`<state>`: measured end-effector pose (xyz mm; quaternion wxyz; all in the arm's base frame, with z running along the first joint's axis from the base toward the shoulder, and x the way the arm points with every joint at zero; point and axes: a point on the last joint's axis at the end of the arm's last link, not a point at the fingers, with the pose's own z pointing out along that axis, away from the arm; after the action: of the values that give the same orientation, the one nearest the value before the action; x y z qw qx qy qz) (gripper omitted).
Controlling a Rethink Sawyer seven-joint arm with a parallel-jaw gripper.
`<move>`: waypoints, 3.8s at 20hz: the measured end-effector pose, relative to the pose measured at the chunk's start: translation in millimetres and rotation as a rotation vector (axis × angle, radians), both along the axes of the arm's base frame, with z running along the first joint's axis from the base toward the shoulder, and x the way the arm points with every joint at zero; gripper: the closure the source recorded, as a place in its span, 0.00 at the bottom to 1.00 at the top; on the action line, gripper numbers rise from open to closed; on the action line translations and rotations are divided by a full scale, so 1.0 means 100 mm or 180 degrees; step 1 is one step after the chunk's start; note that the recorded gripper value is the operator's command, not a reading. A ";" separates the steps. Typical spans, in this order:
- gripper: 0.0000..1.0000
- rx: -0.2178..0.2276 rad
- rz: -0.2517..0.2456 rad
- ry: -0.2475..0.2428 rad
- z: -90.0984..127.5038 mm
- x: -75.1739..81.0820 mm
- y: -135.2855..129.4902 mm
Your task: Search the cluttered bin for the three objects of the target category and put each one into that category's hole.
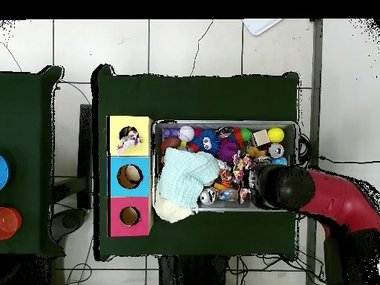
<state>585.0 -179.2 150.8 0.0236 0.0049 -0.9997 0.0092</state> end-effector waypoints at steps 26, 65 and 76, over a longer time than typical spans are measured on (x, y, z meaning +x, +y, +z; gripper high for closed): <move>0.00 0.0284 0.0022 -0.0269 -0.82 0.31 0.13; 0.00 0.0113 0.0247 -0.0244 -1.24 0.11 0.27; 0.00 0.0109 0.0315 -0.0143 -1.57 -0.04 0.20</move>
<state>580.6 -159.2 -6.0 0.0005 0.0546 -0.9985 -0.0066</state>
